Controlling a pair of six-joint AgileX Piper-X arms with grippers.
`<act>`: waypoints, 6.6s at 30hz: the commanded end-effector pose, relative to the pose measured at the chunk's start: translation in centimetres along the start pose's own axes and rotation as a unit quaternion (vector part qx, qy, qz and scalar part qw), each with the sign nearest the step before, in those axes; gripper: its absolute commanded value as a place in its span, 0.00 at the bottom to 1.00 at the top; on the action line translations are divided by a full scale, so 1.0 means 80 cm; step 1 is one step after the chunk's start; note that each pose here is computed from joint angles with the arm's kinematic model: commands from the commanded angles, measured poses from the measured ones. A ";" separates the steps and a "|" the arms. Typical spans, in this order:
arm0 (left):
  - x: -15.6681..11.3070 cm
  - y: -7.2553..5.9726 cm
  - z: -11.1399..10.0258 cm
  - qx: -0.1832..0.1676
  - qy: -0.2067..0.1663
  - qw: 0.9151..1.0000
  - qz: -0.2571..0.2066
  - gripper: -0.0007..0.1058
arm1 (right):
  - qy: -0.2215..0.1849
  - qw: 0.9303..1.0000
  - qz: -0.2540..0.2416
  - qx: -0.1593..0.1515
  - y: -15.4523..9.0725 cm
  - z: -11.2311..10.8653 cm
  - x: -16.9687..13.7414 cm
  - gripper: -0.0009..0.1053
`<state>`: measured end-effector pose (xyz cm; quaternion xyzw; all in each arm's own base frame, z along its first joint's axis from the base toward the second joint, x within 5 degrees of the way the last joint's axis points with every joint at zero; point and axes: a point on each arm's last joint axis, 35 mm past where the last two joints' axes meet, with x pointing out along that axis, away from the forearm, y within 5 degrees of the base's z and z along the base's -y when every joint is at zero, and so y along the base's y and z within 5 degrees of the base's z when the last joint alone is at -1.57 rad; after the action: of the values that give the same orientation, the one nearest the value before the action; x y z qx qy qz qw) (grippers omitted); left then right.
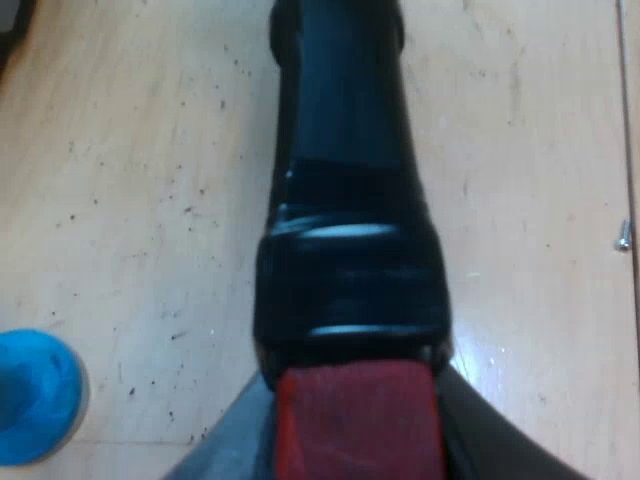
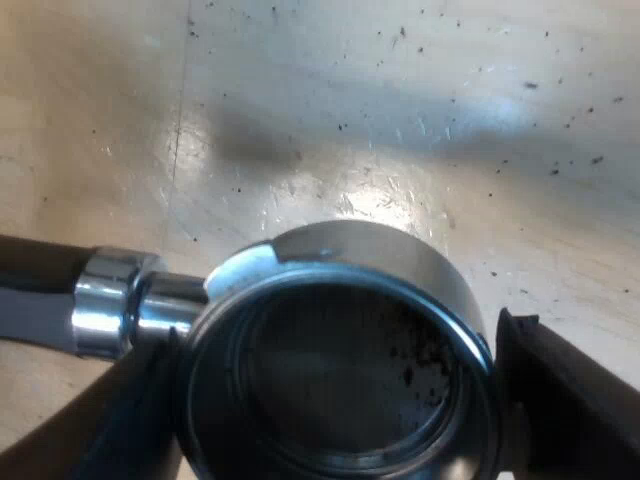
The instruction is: Put the handle in the coffee machine
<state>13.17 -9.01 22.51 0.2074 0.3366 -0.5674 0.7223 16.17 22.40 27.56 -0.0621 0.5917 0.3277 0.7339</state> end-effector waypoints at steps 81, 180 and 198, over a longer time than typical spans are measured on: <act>-0.056 0.210 -0.033 -0.142 -0.093 0.982 0.080 0.01 | -0.539 0.772 -0.321 -0.100 0.096 0.034 0.147 0.51; -0.107 0.247 0.022 -0.107 -0.234 0.966 0.033 0.01 | -0.532 0.762 -0.356 -0.097 0.028 0.153 0.206 0.29; -0.106 0.247 0.022 -0.104 -0.230 0.967 0.038 0.01 | -0.593 0.711 -0.375 -0.046 0.016 0.208 0.220 0.29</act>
<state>30.98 1.35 25.40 0.0192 0.3014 -0.4835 0.8216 30.16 38.54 15.55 -0.1021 -0.0329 0.0328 0.9937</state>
